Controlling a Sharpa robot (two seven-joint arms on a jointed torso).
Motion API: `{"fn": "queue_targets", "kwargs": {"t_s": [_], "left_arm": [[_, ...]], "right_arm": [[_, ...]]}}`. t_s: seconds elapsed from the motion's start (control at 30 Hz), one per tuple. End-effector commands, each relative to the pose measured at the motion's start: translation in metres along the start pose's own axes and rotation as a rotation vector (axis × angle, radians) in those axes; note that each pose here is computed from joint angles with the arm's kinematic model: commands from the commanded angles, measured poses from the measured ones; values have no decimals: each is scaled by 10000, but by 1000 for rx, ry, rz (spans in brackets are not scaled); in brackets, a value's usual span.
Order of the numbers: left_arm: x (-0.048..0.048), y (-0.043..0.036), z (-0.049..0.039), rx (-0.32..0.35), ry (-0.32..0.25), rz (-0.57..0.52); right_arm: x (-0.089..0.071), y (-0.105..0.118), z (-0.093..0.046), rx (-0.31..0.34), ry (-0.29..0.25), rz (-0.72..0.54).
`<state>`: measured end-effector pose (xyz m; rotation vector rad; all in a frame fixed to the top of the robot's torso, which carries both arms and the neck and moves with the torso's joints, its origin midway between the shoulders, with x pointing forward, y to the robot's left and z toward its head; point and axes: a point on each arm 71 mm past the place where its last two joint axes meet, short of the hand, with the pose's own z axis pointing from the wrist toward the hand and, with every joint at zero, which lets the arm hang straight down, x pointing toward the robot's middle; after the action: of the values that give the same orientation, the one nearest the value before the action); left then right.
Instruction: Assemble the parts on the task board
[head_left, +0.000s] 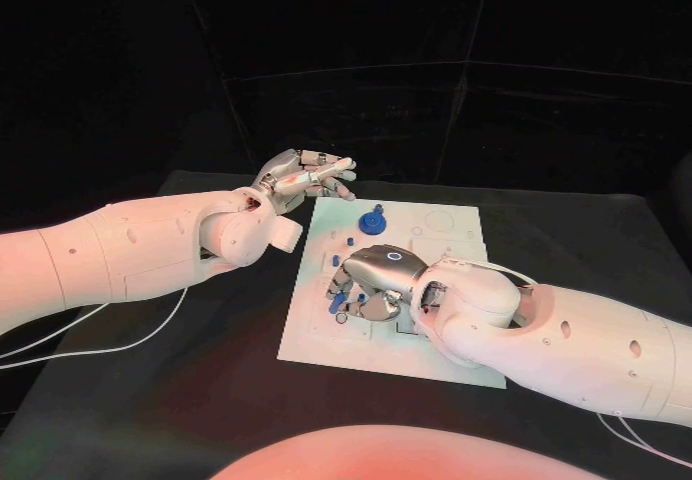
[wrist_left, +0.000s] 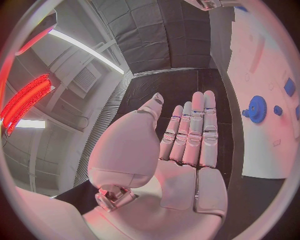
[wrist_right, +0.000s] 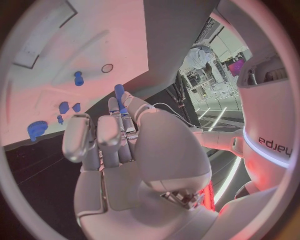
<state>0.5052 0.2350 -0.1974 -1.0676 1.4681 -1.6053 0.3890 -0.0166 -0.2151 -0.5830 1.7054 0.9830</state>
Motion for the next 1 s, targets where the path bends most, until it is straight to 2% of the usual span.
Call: {"fn": "queue_targets", "kwargs": {"t_s": [0.03, 0.27, 1.0], "left_arm": [[8, -14, 6, 8, 9, -6], [19, -12, 15, 8, 12, -7], [15, -11, 13, 7, 12, -7]], "right_arm": [[50, -1, 32, -12, 43, -30], [101, -29, 71, 3, 74, -49], [147, -103, 82, 52, 123, -90]]}}
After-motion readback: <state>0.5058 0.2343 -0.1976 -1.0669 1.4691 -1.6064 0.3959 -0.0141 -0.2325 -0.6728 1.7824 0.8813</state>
